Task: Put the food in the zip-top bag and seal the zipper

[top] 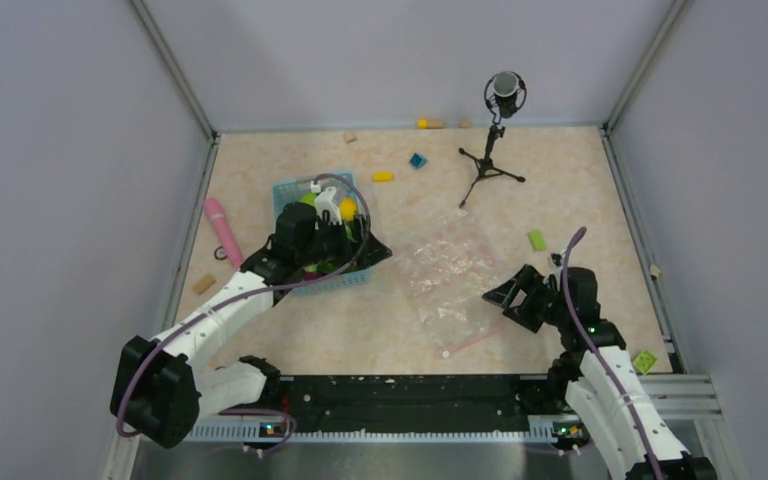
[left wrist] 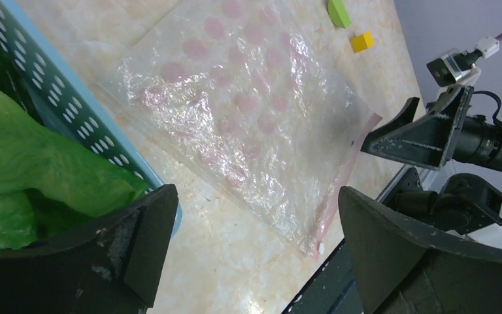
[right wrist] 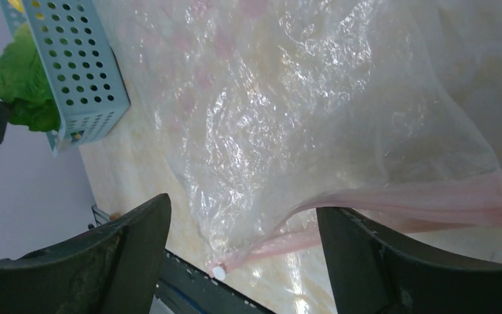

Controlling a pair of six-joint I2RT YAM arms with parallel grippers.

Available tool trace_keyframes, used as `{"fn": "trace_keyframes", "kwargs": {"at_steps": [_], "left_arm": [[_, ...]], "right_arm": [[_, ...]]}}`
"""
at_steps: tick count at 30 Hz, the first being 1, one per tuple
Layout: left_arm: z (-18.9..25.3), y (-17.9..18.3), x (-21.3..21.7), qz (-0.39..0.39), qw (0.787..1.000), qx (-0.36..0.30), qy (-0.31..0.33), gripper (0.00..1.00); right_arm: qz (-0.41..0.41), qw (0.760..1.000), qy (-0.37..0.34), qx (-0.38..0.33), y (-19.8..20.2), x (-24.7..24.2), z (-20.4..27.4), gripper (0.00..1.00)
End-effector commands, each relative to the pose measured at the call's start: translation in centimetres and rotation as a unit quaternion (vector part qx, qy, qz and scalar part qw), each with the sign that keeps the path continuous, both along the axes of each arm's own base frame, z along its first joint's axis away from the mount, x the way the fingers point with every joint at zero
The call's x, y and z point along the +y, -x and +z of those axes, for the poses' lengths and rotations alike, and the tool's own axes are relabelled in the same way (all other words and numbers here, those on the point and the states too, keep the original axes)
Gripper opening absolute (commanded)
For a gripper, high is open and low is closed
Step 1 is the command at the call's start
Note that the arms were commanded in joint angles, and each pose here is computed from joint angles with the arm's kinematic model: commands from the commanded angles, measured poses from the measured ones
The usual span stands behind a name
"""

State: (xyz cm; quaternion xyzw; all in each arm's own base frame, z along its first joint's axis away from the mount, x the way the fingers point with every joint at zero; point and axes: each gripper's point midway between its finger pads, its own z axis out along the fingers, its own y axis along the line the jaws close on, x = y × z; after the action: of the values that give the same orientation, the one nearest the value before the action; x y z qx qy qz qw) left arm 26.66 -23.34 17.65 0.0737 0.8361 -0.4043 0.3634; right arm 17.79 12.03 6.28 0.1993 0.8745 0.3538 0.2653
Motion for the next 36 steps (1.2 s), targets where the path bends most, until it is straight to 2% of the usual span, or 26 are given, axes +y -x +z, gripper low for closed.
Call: {"fn": "trace_keyframes", "kwargs": {"at_steps": [1, 7, 10, 13, 15, 19, 22, 24, 28, 29, 36], "left_arm": [[2.7, -0.5, -1.4, -0.021, 0.998, -0.059, 0.009, 0.98], [2.7, 1.9, -5.2, -0.092, 0.992, -0.091, -0.008, 0.98], [1.9, 3.3, -8.3, -0.138, 0.984, -0.106, -0.027, 0.98], [0.7, 4.3, -11.2, -0.162, 0.978, -0.119, -0.058, 0.98], [0.3, 3.7, -12.5, -0.152, 0.978, -0.118, -0.083, 0.98], [-0.5, 4.7, -15.1, -0.181, 0.971, -0.118, -0.104, 0.97], [-1.1, 5.2, -16.3, -0.192, 0.967, -0.120, -0.113, 0.92], [-1.5, 4.5, -16.0, -0.168, 0.970, -0.118, -0.127, 0.86], [-0.9, 2.7, -14.9, -0.108, 0.975, -0.130, -0.142, 0.65], [-0.7, 2.6, -14.8, -0.104, 0.975, -0.134, -0.141, 0.62], [0.6, 4.0, -15.3, -0.136, 0.975, -0.138, -0.110, 0.65]], "right_arm": [[-0.077, 0.993, -0.051, -0.079, -4.3, -0.1, 2.6, 0.73], [-0.132, 0.983, -0.050, -0.117, -6.7, -0.3, 3.7, 0.19], [-0.132, 0.982, -0.058, -0.122, -7.3, 0.4, 4.2, 0.00], [-0.123, 0.981, -0.069, -0.131, -7.8, 1.5, 5.5, 0.00], [-0.122, 0.980, -0.074, -0.141, -8.0, 2.2, 6.9, 0.00], [-0.109, 0.976, -0.076, -0.174, -8.4, 4.0, 10.6, 0.00], [-0.090, 0.973, -0.093, -0.193, -8.4, 5.2, 13.2, 0.00], [-0.074, 0.971, -0.103, -0.201, -8.4, 5.9, 14.7, 0.00], [-0.057, 0.973, -0.092, -0.206, -8.3, 6.5, 15.1, 0.00], [-0.051, 0.973, -0.092, -0.204, -8.2, 6.7, 15.0, 0.00], [-0.029, 0.977, -0.075, -0.197, -8.1, 7.3, 14.5, 0.00]]}}
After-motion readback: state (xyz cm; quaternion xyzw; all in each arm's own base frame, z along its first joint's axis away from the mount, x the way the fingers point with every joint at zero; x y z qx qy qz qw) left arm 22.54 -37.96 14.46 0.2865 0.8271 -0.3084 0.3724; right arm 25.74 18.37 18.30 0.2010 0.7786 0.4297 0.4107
